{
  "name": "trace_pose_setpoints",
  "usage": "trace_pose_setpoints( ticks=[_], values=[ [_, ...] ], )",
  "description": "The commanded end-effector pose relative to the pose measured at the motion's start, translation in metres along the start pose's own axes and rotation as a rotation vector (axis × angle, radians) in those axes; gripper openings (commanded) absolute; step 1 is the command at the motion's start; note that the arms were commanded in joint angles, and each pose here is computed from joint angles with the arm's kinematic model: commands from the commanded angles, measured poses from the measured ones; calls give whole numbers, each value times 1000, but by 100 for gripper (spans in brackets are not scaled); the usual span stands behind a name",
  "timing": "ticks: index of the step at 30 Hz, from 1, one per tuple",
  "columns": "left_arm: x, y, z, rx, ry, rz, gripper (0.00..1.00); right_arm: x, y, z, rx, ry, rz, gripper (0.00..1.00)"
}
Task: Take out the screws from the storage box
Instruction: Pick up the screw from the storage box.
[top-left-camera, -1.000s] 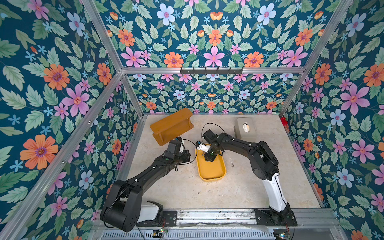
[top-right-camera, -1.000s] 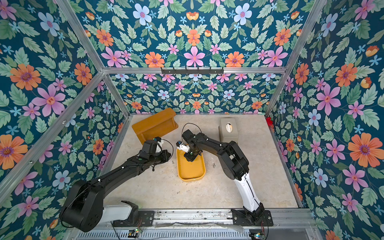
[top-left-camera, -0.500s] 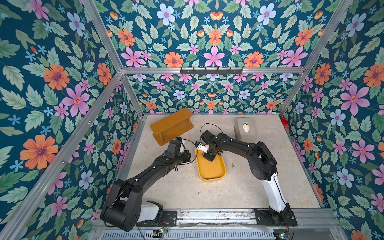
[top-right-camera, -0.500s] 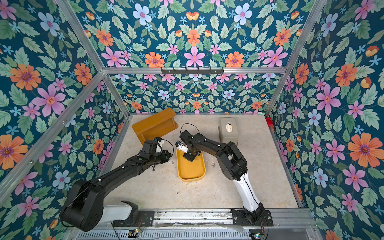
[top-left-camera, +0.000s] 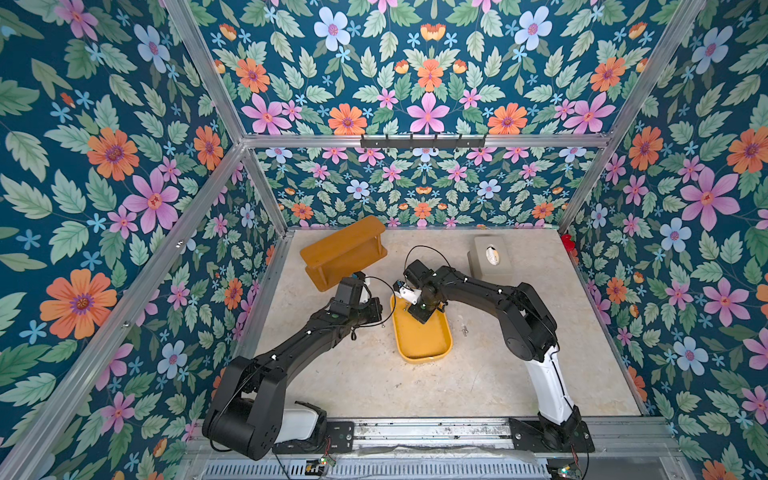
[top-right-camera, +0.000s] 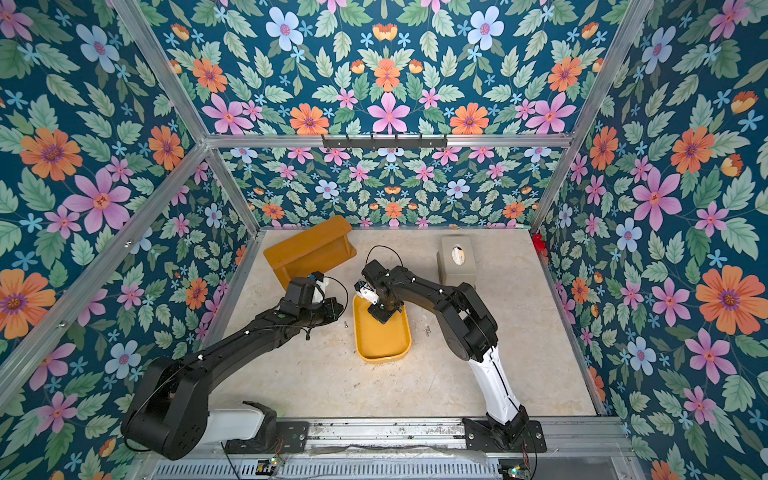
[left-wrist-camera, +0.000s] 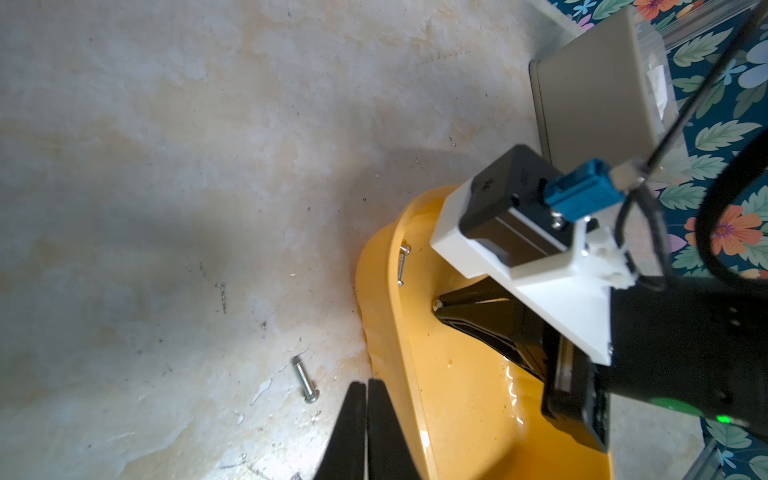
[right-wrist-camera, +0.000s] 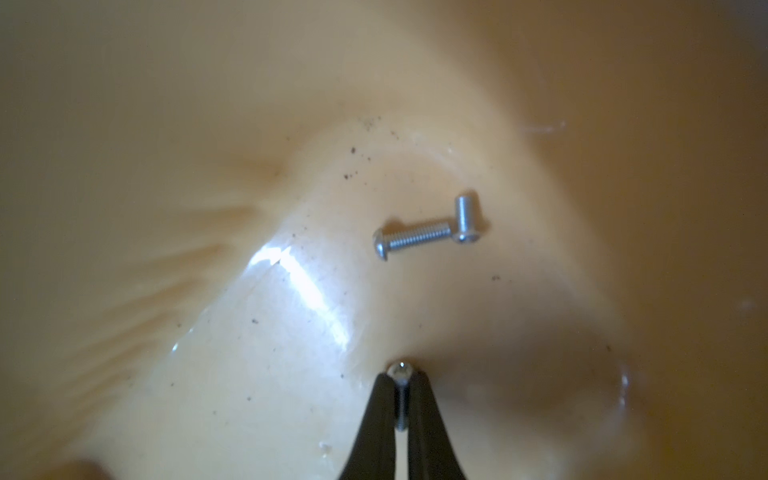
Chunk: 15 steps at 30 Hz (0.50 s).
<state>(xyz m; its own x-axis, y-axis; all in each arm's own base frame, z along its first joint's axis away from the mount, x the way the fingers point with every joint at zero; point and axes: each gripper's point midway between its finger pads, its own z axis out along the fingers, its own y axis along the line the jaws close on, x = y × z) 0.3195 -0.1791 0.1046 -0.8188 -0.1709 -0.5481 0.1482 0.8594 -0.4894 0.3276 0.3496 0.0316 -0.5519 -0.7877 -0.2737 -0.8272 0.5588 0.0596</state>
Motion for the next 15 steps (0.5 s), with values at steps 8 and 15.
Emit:
trace_pose_setpoints(
  ticks=[8, 15],
  values=[
    [-10, -10, -2, 25, -13, 18, 10, -19, 1, -95, -74, -252, 199, 0],
    [-32, -38, 2, -9, -52, 105, 17, 38, -28, -141, -33, -319, 422, 0]
  ],
)
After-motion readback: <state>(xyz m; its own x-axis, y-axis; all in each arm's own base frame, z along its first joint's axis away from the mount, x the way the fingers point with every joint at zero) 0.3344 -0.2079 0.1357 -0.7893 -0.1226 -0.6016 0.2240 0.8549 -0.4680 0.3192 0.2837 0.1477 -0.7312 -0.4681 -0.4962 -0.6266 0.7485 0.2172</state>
